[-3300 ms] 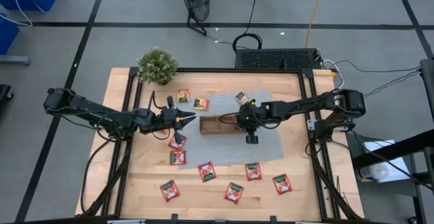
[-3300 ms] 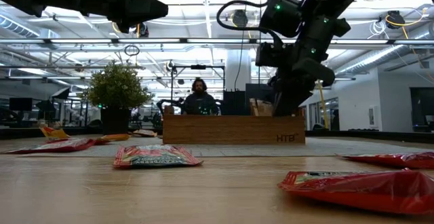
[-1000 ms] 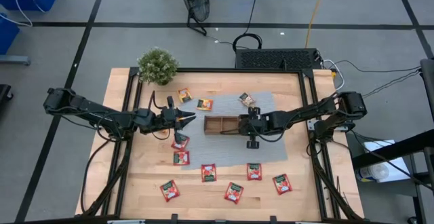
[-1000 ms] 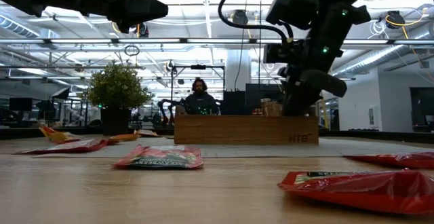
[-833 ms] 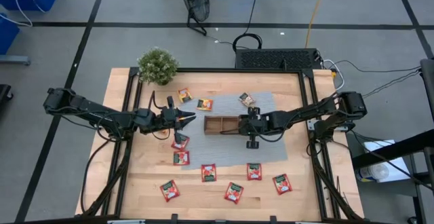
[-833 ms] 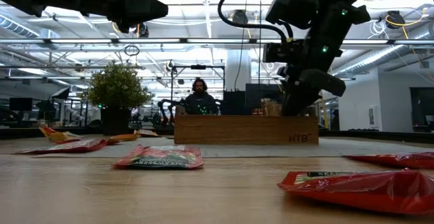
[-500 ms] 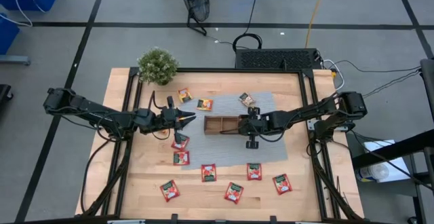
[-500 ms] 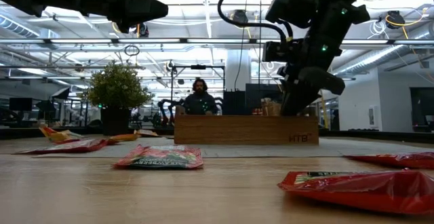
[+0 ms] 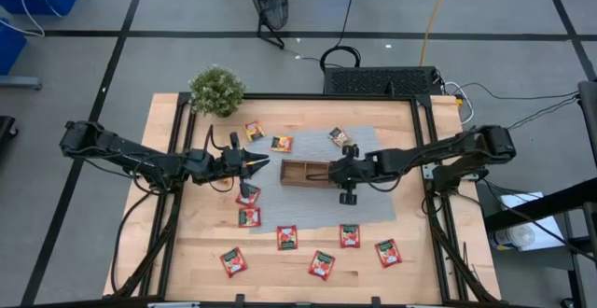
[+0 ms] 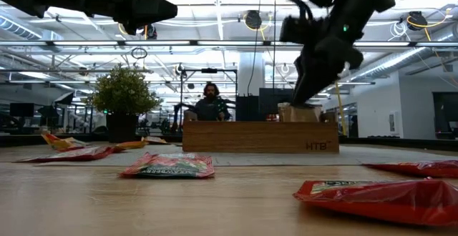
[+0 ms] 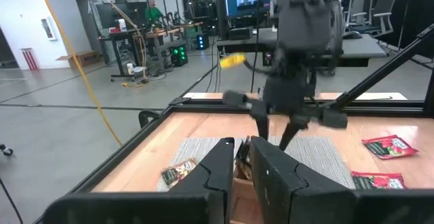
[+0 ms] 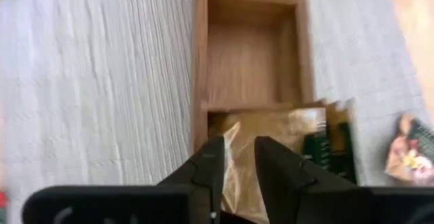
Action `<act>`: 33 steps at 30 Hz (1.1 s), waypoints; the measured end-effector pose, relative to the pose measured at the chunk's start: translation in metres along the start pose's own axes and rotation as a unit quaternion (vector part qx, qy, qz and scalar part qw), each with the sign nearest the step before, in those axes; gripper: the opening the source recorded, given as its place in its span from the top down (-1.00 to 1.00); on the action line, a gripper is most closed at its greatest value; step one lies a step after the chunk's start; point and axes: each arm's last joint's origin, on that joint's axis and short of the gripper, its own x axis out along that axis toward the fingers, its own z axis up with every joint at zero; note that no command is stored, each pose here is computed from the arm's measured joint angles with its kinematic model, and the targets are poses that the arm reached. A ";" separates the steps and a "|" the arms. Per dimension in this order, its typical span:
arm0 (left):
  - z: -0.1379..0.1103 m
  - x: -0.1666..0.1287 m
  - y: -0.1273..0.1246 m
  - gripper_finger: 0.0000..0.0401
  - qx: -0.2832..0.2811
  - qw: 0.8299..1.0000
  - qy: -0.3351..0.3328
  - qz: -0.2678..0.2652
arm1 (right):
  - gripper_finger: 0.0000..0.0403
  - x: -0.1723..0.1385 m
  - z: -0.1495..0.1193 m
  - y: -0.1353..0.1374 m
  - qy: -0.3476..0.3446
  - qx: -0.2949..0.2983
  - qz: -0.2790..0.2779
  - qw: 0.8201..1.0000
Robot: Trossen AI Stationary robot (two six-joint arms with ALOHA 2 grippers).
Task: Pick & Place Tea
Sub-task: Put the brown tea bag into the right section of the wooden organizer
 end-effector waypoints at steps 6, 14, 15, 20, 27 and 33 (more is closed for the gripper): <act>0.000 0.000 0.000 0.71 0.000 1.000 0.000 0.000 | 0.57 -0.022 0.004 -0.004 -0.035 0.006 0.002 0.999; 0.000 0.000 0.000 0.71 0.000 1.000 0.000 0.000 | 0.59 -0.036 0.029 -0.018 -0.166 -0.048 -0.092 0.981; 0.000 0.000 0.000 0.71 0.000 1.000 0.000 0.000 | 0.59 -0.037 0.031 -0.020 -0.177 -0.050 -0.100 0.978; 0.000 0.000 0.000 0.71 0.000 1.000 0.000 0.000 | 0.50 -0.034 0.031 -0.031 -0.197 -0.065 -0.122 0.971; 0.000 0.000 0.000 0.71 0.000 1.000 0.000 0.000 | 0.22 -0.029 0.022 -0.068 -0.195 -0.068 -0.181 0.962; 0.000 0.000 0.000 0.71 0.000 1.000 0.000 0.000 | 0.00 -0.022 0.008 -0.124 -0.227 -0.017 -0.235 0.945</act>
